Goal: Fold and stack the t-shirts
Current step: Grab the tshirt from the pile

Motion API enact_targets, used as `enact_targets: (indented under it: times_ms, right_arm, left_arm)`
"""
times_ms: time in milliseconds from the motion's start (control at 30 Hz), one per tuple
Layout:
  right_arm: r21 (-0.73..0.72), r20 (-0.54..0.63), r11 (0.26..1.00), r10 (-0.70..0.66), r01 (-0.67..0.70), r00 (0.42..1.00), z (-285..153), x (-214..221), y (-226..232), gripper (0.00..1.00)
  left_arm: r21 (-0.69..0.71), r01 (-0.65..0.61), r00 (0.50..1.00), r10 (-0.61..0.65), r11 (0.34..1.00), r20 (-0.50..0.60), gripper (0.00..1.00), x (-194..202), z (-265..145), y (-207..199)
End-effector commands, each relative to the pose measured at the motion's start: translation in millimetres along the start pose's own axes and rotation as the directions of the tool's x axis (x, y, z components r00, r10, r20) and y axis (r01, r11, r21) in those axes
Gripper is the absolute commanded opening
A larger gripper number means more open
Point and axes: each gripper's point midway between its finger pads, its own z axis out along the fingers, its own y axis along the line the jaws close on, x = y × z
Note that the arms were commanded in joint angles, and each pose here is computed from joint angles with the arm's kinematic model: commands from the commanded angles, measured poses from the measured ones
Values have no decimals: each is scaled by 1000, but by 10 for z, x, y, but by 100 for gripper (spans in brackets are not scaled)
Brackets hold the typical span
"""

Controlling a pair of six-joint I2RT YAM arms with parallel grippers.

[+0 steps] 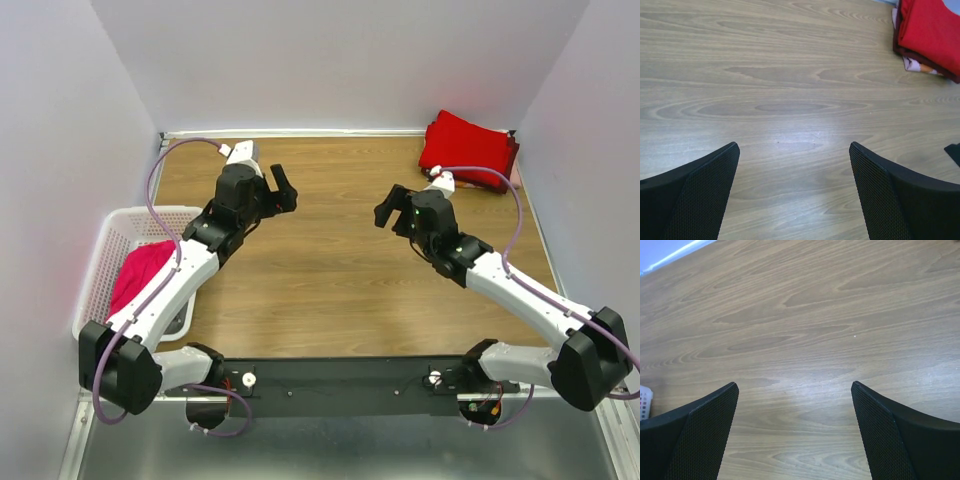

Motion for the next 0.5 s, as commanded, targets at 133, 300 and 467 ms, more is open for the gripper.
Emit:
enact_targets:
  times_ms: [133,300,467]
  right_arm:
    - [-30,-58,997,-77,75,995,62,81,69,100]
    - [-77,-114,993,-94,85,989,123,174,187,100]
    - [-86,-156,993,-98,85,983,170,298,194,100]
  left_arm:
    - [-199,95,990,-73,975,117,98,-494,-180,199]
    - [-514,251,966,-178,821,187,98,-660,-420,905]
    - [-750,320,944,-260,579,203,98,-543,-789,1890]
